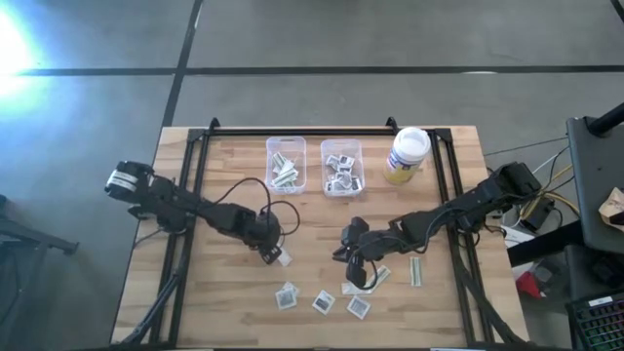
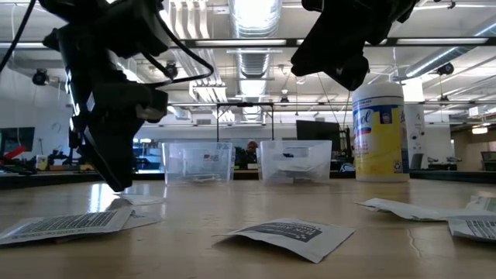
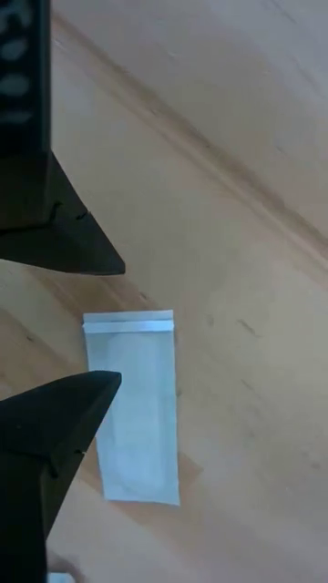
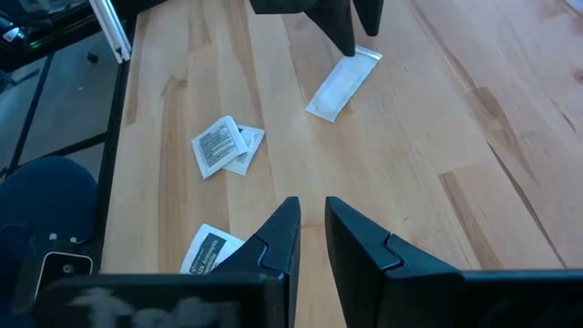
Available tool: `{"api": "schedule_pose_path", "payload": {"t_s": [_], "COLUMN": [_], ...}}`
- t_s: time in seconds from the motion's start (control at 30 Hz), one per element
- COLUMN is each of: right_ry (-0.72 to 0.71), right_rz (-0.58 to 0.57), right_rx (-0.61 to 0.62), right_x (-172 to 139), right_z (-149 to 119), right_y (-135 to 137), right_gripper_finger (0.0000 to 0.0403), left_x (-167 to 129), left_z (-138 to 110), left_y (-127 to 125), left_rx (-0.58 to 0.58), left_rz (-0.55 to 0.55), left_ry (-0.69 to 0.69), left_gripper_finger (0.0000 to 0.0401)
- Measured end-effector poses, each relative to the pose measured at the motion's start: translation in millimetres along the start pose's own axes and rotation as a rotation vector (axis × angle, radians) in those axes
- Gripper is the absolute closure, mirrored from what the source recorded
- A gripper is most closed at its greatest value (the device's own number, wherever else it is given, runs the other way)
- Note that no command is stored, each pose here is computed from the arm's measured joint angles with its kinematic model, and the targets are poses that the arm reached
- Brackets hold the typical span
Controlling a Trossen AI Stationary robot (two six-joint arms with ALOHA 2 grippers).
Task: Pick & Place First Aid Supplies
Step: Put the green bandage pack into the left transparent bin
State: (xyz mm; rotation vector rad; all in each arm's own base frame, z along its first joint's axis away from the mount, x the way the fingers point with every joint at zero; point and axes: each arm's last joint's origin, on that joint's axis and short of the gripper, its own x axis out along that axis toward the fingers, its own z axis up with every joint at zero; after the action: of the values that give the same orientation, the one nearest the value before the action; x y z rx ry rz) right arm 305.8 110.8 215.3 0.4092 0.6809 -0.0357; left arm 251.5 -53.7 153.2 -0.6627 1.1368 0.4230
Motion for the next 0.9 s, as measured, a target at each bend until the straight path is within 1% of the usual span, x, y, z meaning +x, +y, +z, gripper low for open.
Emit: {"api": "schedule_pose_path", "payload": {"t_s": [0.2,0.43,0.57,0.7,0.9], "right_ry": [0.0,-0.001,-0.001,-0.001,-0.004], "right_rz": [-0.001,0.0,0.001,0.001,0.002], "right_rx": [0.0,0.0,0.0,-0.011,-0.023], "right_x": [0,0,0,0,0], "right_z": [0,0,0,0,1], "right_y": [0,0,0,0,0], "right_gripper_finger": [0.035,0.035,0.035,0.0349,0.0351], "left_x": [3,26,30,30,30], "left_z": [1,1,0,0,-1], "left_y": [2,6,7,9,11], "left_rx": [-0.011,-0.019,-0.027,-0.038,-0.015], "left_rz": [-0.003,0.065,0.103,0.146,0.174], "left_ry": [0.027,0.1,0.128,0.126,0.117], "left_gripper_finger": [0.0204,0.0204,0.0206,0.0225,0.0274]}}
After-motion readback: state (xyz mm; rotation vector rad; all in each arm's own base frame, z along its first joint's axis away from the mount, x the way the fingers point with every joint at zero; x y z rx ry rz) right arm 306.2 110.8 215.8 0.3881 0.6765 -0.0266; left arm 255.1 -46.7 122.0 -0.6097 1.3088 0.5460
